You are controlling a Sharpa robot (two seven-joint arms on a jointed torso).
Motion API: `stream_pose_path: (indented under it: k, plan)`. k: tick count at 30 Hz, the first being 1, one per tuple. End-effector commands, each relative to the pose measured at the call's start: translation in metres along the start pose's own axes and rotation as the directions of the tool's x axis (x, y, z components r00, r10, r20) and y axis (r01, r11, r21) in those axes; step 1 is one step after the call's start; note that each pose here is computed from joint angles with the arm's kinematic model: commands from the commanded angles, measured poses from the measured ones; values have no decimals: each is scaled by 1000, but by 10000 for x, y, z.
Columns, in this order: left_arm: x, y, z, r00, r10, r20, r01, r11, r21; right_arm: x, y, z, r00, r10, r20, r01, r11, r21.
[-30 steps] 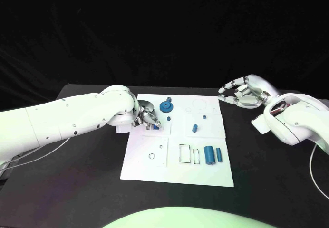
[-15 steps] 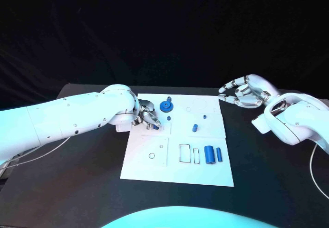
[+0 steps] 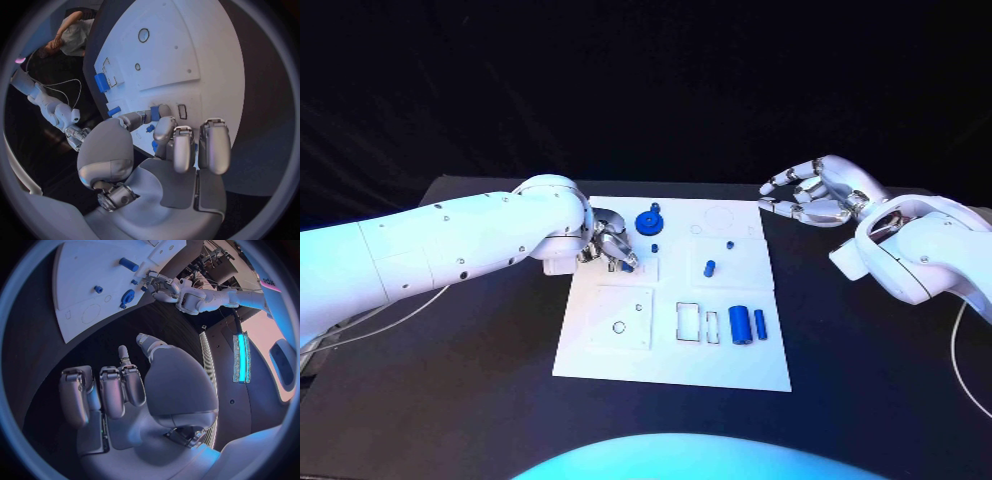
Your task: Assemble the parts on the task board
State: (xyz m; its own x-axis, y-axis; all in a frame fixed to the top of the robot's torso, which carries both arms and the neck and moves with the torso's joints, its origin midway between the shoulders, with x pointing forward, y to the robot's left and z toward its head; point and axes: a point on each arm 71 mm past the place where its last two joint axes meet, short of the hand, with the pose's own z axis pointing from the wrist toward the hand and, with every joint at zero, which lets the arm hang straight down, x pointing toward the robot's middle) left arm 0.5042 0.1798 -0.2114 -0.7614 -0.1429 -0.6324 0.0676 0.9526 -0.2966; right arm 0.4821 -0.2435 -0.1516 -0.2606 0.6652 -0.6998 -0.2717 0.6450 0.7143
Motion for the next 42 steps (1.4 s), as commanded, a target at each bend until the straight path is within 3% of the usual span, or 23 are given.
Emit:
stream_pose_path:
  k: [1, 15, 42]
  plan:
    - [78, 49, 39, 998, 36, -55, -38, 999, -38, 11, 0, -3, 1000, -5, -13, 5, 1000, -3]
    - [46, 38, 83, 998, 34, -58, -37, 998, -50, 7, -5, -5, 1000, -5, -11, 5, 1000, -3]
    - [44, 75, 83, 997, 35, -73, -40, 998, -57, -3, -13, -20, 1000, -6, -8, 6, 1000, -1]
